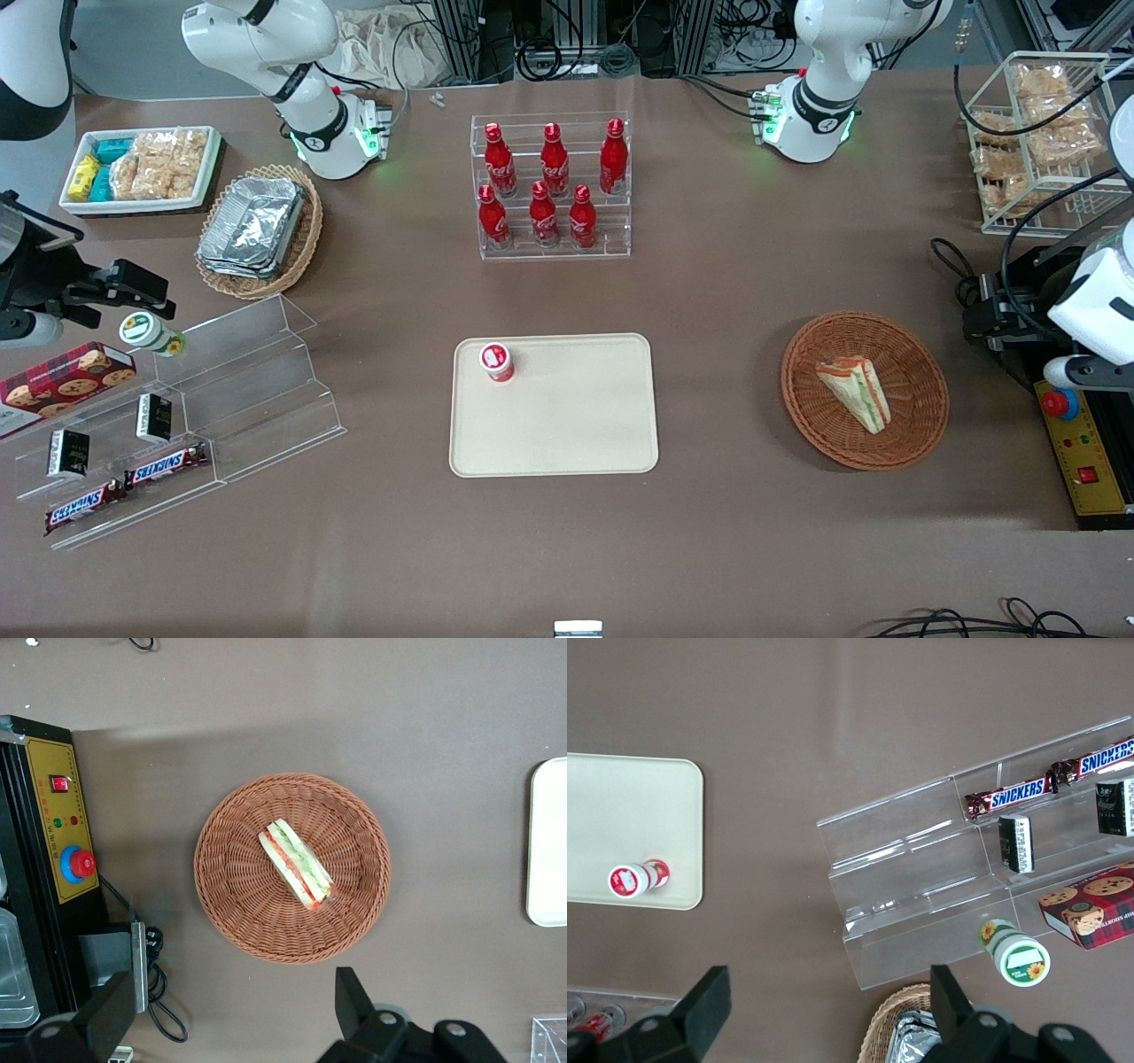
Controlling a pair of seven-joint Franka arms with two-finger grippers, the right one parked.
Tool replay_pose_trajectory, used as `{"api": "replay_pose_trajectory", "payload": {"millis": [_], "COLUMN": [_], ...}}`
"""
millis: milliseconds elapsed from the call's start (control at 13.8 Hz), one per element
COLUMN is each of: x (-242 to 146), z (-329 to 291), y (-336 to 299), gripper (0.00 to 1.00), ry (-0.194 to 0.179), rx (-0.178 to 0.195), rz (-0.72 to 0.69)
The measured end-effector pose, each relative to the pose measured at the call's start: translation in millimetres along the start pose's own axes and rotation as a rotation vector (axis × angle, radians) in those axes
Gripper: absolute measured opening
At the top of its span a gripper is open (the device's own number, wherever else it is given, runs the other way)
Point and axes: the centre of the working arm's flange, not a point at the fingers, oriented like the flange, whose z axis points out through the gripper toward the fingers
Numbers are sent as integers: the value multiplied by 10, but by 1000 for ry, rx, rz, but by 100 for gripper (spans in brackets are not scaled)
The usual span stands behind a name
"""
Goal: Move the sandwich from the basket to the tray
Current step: 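Move the left gripper down over the wrapped sandwich in the wicker basket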
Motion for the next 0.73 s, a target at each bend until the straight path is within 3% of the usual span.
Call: {"api": "replay_pose_trajectory", "payload": {"millis": [364, 727], "x": [17, 92], "z": [58, 407], "y": [16, 46], "gripper": [100, 99], "ry": [-12, -51], "rx": [-4, -13], "rz": [3, 10]}}
